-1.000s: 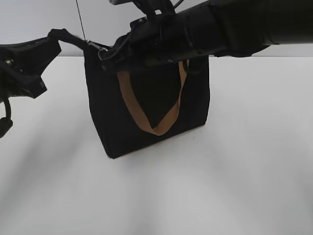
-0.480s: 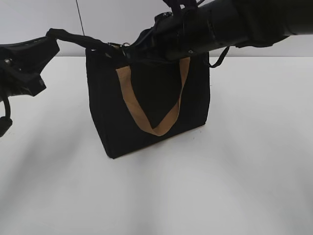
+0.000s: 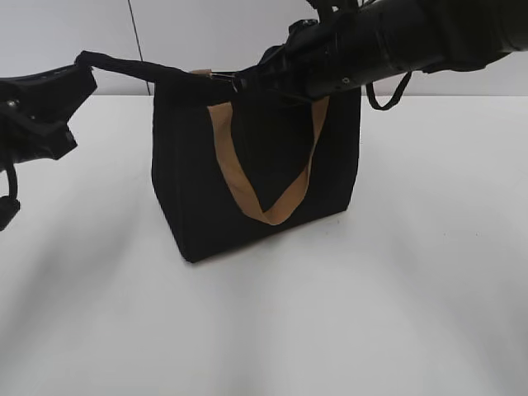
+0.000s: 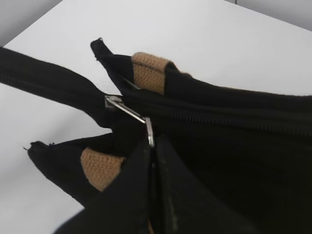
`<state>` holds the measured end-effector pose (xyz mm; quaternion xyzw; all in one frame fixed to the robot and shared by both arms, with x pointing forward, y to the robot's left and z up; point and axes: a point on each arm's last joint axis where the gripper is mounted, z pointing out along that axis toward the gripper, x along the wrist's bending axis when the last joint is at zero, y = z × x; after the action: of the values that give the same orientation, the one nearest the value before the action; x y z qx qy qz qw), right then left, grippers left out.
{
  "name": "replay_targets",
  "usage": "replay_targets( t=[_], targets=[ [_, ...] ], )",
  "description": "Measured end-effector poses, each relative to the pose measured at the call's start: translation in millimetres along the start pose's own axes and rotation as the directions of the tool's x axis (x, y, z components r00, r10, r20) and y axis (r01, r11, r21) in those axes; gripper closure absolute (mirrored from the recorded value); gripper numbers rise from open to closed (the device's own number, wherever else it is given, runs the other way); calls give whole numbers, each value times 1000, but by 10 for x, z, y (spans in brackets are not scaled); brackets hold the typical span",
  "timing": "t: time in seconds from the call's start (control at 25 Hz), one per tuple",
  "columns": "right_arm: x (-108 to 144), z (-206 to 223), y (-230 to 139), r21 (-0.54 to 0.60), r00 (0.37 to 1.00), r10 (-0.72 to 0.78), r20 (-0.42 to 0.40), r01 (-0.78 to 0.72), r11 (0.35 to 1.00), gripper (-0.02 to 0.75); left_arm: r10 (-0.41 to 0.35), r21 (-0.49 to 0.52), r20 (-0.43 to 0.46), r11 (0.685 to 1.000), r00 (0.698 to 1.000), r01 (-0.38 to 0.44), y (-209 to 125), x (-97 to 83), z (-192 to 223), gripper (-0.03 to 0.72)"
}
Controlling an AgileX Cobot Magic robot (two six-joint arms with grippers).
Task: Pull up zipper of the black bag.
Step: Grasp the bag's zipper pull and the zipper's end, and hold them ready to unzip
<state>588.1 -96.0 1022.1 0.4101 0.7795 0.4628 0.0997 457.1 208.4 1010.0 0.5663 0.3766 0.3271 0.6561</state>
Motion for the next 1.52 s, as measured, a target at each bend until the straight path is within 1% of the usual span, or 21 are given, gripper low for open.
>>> replay_targets(
  t=[0.28, 0.6, 0.8, 1.12, 1.52],
  targets=[
    [-35, -11, -2, 3, 1000, 9, 5, -10, 1000, 752, -5, 27, -15, 1000, 1000, 5, -25, 13, -1, 690],
    [-22, -47, 15, 5, 1000, 1, 7, -1, 1000, 752, -26, 60, -57, 998, 998, 30, -56, 50, -4, 691],
    [-27, -78, 86, 7, 999, -45, 25, 45, 999, 752, -28, 60, -59, 998, 998, 31, -57, 52, -4, 691],
    [-66, -90, 64, 50, 996, -60, 62, 57, 997, 752, -32, 58, -65, 998, 997, 36, -56, 57, -4, 694],
    [-52, -151, 118, 38, 996, -57, 67, 55, 998, 752, -30, 58, -62, 998, 998, 34, -55, 55, -4, 696]
  ],
)
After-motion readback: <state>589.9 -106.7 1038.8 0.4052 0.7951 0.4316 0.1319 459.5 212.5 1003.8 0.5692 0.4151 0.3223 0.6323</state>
